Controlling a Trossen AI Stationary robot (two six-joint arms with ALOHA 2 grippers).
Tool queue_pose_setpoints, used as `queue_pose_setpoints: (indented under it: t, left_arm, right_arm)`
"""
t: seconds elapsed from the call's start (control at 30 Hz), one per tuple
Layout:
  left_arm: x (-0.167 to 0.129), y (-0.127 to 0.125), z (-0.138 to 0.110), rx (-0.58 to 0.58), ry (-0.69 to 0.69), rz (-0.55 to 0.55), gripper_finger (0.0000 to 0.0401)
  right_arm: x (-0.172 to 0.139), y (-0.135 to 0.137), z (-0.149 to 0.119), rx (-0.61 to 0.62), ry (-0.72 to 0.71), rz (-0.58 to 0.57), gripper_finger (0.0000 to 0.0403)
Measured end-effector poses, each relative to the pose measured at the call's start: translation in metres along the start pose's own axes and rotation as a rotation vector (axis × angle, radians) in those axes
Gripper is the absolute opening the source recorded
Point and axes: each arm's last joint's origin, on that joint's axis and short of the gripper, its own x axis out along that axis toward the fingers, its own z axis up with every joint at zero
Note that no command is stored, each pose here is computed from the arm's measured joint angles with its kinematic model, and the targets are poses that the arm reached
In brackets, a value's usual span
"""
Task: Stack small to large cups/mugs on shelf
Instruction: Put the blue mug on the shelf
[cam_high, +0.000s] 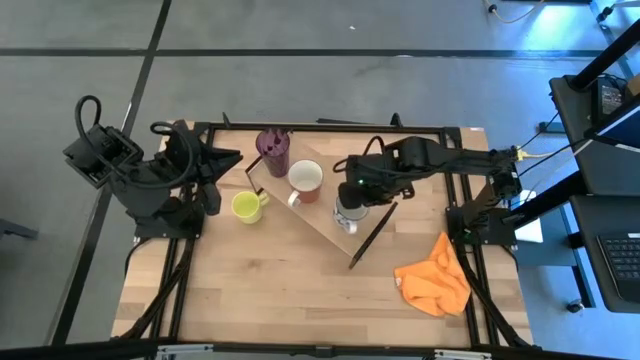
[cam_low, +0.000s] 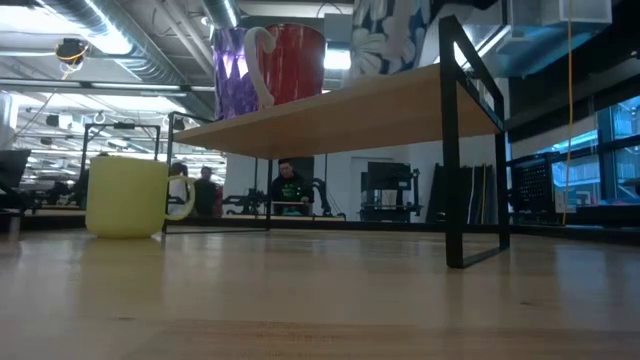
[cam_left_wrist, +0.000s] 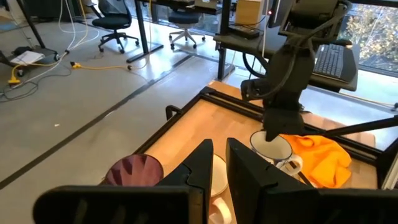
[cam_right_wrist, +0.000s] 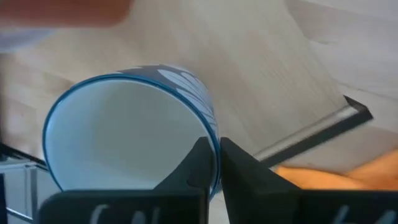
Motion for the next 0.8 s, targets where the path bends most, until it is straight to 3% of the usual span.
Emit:
queue_pose_setpoints:
  t: [0.2,0.43,0.8]
  left_arm:
    - [0.0,0.0,0.0,0.002,0.0,0.0,0.0039]
    - [0.0,0.0,0.0,0.002,0.0,0.001,0.0039]
    - [0.0,0.0,0.0,0.001,0.0,0.001,0.0039]
  right_arm:
    - [0.017,0.008,0.002,-0.011,-0.003,-0.048,0.0027]
    - [0.022,0.013,0.004,-0.038,-0.019,-0.027,0.003]
    - [0.02,0.014,0.008,-0.051,-0.028,0.001,0.0071]
